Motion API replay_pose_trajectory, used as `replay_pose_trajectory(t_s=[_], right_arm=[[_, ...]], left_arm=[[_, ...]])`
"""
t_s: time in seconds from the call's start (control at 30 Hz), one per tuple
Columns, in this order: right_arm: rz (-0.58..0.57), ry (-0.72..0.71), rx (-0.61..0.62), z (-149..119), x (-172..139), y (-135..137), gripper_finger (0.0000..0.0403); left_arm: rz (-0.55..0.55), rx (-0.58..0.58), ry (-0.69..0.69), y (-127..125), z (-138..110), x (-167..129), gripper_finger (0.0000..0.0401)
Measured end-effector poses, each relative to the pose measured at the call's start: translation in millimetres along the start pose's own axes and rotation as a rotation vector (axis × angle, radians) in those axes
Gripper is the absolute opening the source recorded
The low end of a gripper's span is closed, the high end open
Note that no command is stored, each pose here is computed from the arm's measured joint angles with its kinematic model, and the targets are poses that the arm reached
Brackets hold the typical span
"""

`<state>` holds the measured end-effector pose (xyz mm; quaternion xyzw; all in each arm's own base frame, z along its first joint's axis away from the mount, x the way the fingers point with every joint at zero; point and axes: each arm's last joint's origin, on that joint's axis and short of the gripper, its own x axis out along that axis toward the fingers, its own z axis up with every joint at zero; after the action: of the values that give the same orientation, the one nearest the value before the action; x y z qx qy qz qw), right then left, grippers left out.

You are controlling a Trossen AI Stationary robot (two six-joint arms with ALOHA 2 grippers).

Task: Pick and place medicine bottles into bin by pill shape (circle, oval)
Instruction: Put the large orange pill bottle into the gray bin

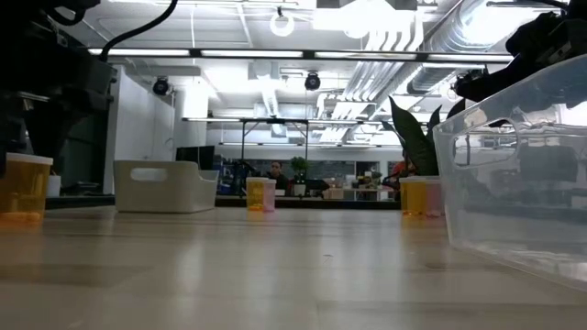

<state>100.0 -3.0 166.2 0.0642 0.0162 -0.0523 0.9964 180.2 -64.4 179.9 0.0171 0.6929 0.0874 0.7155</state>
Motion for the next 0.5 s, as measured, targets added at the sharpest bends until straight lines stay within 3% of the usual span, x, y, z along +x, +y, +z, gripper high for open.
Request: replay_pose_trajectory(t_s=[0.33,0.5], right_arm=[[0.0,0.0,0.0,-0.1,0.0,0.0,0.0],[0.0,0.0,0.0,0.0,0.0,0.0,0.0]], left_arm=[[-0.001,0.025,0.0,0.0,0.0,0.0,0.0199],[-0.001,0.026,-0.002,0.1,0.0,-0.3,0.0195]])
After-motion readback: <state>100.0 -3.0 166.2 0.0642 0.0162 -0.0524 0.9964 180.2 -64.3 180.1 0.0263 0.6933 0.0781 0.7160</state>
